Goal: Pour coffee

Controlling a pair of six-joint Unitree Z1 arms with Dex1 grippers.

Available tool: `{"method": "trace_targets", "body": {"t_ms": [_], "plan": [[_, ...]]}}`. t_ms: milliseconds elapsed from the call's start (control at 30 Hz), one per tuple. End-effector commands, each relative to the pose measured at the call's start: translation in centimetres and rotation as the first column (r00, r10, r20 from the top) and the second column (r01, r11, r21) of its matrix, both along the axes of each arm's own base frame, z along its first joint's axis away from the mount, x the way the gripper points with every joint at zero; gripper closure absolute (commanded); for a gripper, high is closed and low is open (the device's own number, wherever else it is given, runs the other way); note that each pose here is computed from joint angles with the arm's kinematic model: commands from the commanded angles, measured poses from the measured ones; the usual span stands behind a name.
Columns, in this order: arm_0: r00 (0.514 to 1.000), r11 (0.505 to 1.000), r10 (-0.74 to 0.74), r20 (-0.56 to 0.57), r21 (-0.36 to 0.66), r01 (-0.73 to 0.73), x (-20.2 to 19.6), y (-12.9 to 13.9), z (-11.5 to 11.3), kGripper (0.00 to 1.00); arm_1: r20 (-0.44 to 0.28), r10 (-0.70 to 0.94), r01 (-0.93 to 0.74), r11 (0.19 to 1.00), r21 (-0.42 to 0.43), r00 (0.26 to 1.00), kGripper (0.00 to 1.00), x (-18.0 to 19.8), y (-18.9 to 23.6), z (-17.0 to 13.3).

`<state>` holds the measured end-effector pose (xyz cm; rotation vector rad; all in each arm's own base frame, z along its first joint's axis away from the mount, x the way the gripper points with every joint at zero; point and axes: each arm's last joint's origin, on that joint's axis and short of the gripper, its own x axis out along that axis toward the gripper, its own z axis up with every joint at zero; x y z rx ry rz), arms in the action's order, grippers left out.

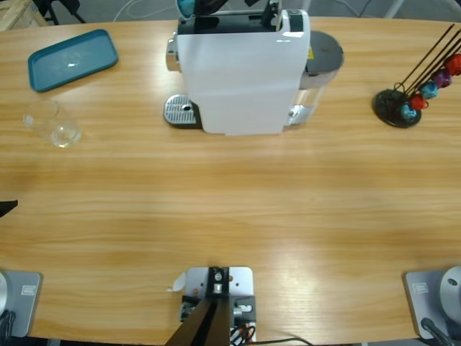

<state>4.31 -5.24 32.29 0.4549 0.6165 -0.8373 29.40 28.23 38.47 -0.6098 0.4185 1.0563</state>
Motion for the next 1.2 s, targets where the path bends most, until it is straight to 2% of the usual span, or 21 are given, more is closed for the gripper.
{"method": "trace_targets", "body": {"t_ms": [33,233,800,833,867,900,1000,1033,1133,1200], "plan": [[0.999,0.999,0.034,0.001,0.014,-0.034,-0.1,0.5,-1.0,0.000,-0.036,-0.015,0.013,0.999,-0.053,0.999,1.000,1.8,0.6,-2.7],[0.999,0.999,0.034,0.001,0.014,-0.034,-0.1,0.5,-1.0,0.000,-0.064,-0.011,0.006,0.997,-0.077,0.998,1.000,1.9,0.9,-3.9],[0.999,0.999,0.035,0.002,0.015,-0.035,-0.1,0.5,-1.0,0.000,-0.064,-0.016,0.009,0.994,-0.108,0.998,1.000,1.2,0.1,-3.6],[0.999,0.999,0.035,0.002,0.014,-0.035,-0.1,0.5,-1.0,0.000,-0.062,-0.017,0.010,0.994,-0.108,0.998,0.902,1.2,0.1,-3.5],[0.999,0.999,0.035,0.002,0.014,-0.035,-0.1,0.5,-1.0,0.000,-0.060,-0.017,0.011,0.994,-0.107,0.998,0.624,1.1,0.0,-3.5],[0.999,0.999,0.035,0.002,0.014,-0.035,-0.1,0.5,-1.0,0.000,-0.057,-0.018,0.012,0.994,-0.106,0.998,0.480,1.1,0.0,-3.4],[0.999,0.999,0.036,0.002,0.015,-0.036,-0.1,0.5,-1.0,0.000,-0.047,-0.025,0.020,0.994,-0.111,0.999,0.164,0.9,0.0,-3.2],[0.999,0.999,0.037,0.002,0.015,-0.037,-0.1,0.5,-1.0,0.000,-0.043,-0.027,0.022,0.994,-0.111,0.999,0.103,0.8,-0.1,-3.2],[0.999,0.999,0.038,0.003,0.015,-0.038,-0.1,0.5,-1.0,0.000,-0.037,-0.026,0.022,0.994,-0.108,0.999,0.060,0.6,-0.1,-3.0],[0.999,0.999,0.038,0.003,0.015,-0.038,-0.1,0.5,-1.0,0.000,-0.035,-0.017,0.014,0.995,-0.096,0.999,0.073,0.4,-0.1,-2.6]]}}
